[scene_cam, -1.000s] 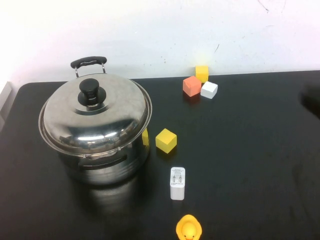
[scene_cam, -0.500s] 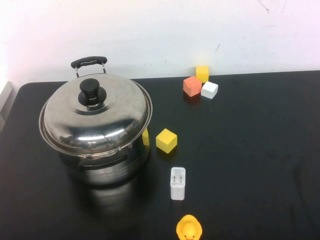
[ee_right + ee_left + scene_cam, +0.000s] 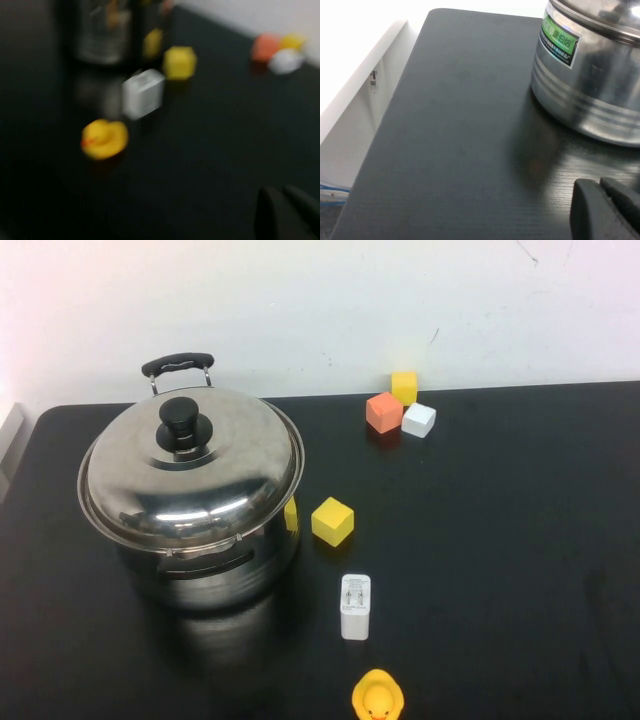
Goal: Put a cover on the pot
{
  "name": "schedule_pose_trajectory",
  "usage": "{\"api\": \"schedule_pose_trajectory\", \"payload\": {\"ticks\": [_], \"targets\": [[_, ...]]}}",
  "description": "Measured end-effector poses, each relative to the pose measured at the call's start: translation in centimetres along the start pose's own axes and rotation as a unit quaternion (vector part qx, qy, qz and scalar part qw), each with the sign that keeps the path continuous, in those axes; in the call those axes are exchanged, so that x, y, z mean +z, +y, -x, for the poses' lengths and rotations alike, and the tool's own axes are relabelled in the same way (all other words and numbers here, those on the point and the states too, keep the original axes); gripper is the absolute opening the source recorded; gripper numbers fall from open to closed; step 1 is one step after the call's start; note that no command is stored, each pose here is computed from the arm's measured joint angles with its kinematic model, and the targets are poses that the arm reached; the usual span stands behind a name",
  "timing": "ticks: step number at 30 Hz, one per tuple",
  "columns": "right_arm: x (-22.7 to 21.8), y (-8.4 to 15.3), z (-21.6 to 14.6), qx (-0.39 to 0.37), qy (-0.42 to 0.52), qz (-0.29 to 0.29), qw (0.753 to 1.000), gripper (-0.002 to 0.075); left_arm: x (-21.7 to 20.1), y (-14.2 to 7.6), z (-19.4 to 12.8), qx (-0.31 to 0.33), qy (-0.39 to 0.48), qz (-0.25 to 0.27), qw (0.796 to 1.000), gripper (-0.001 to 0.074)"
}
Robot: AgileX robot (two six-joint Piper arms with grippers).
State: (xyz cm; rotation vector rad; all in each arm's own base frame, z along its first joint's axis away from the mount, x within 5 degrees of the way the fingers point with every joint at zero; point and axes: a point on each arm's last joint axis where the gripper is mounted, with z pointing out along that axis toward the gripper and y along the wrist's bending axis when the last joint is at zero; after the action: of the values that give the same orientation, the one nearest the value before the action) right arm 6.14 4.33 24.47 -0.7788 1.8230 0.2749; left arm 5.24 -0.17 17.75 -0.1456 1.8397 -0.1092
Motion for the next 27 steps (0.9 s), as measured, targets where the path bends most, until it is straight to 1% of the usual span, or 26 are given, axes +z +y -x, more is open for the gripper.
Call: {"api": "schedule_pose_trajectory", "payload": {"ticks": [1, 3, 6, 8, 11, 16, 19, 21, 24, 27], "targets": [[0.1, 0.4, -0.5, 0.002, 0.008, 0.016, 1.0, -0.0002, 0.0, 0.0, 0.0, 0.0, 0.0, 0.0, 1.0, -0.0002], [0.5, 0.7, -1.5, 0.002, 0.003, 0.023, 1.0, -0.0002, 0.0, 0.0, 0.0, 0.0, 0.0, 0.0, 1.0, -0.0002], [1.1, 0.6, -3.2, 0.002, -0.025, -0.01, 1.0, -0.0002, 0.0, 0.0, 0.0, 0.0, 0.0, 0.0, 1.0, -0.0002], [1.3, 0.3, -4.1, 0.005, -0.047, -0.049, 0.998, -0.0002, 0.0, 0.0, 0.0, 0.0, 0.0, 0.0, 1.0, -0.0002], [1.3, -0.5, -5.3, 0.012, -0.077, -0.131, 0.988, -0.0002, 0.0, 0.0, 0.0, 0.0, 0.0, 0.0, 1.0, -0.0002], [-0.1, -2.0, -5.9, 0.015, -0.096, -0.292, 0.952, -0.0002, 0.0, 0.0, 0.0, 0.0, 0.0, 0.0, 1.0, -0.0002], [-0.7, -2.3, -6.2, 0.023, -0.09, -0.346, 0.934, -0.0002, 0.0, 0.0, 0.0, 0.0, 0.0, 0.0, 1.0, -0.0002], [-0.8, -2.4, -6.6, 0.049, -0.079, -0.359, 0.929, -0.0002, 0.0, 0.0, 0.0, 0.0, 0.0, 0.0, 1.0, -0.0002], [-0.8, -2.4, -7.3, 0.101, -0.059, -0.357, 0.927, -0.0002, 0.0, 0.0, 0.0, 0.0, 0.0, 0.0, 1.0, -0.0002], [-0.7, -2.3, -7.7, 0.119, -0.043, -0.348, 0.929, -0.0002, 0.0, 0.0, 0.0, 0.0, 0.0, 0.0, 1.0, -0.0002]]}}
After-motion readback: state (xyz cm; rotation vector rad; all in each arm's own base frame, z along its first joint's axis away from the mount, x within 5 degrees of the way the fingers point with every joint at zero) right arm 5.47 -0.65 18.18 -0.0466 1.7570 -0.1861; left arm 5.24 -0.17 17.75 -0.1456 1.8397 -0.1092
